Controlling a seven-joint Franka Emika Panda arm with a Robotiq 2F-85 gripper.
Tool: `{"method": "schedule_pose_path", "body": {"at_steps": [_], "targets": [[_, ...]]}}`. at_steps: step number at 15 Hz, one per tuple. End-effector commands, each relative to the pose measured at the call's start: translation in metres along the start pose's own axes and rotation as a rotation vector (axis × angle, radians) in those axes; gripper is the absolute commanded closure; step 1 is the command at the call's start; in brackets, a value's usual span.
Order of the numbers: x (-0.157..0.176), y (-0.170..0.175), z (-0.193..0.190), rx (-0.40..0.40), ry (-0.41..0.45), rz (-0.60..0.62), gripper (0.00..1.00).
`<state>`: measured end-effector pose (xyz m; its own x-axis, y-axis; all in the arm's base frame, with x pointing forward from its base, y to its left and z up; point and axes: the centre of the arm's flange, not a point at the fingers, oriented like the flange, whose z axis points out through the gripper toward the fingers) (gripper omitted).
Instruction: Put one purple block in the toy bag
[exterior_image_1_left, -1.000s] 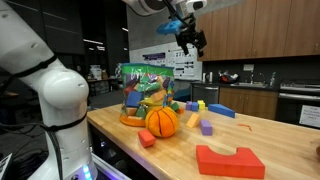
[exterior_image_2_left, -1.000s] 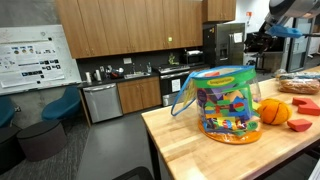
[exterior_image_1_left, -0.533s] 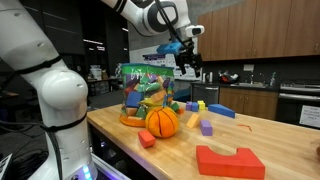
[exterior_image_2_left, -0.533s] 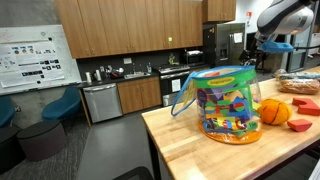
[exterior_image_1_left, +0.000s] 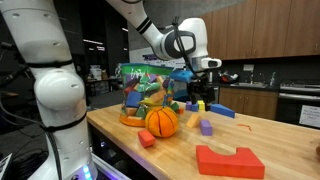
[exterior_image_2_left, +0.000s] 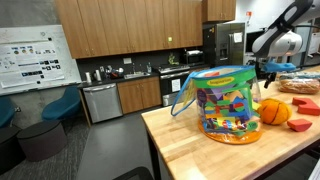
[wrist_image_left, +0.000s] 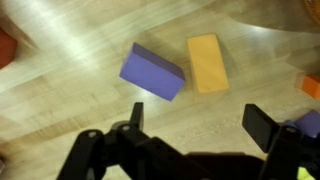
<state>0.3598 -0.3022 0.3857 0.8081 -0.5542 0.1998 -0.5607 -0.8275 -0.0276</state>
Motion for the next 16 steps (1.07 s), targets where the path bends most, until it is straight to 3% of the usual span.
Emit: {"method": "schedule_pose_path", "body": {"at_steps": [1,9,12,16], "targets": [[0.013,0.020,0.046,-0.042,-0.094,0.050,0.00],[0.013,0.031,0.092,-0.098,-0.193,0.078,0.00],[0.021,0.031,0.094,-0.096,-0.190,0.095,0.00],[0.034,0.027,0.079,-0.032,-0.139,0.128,0.00]]}}
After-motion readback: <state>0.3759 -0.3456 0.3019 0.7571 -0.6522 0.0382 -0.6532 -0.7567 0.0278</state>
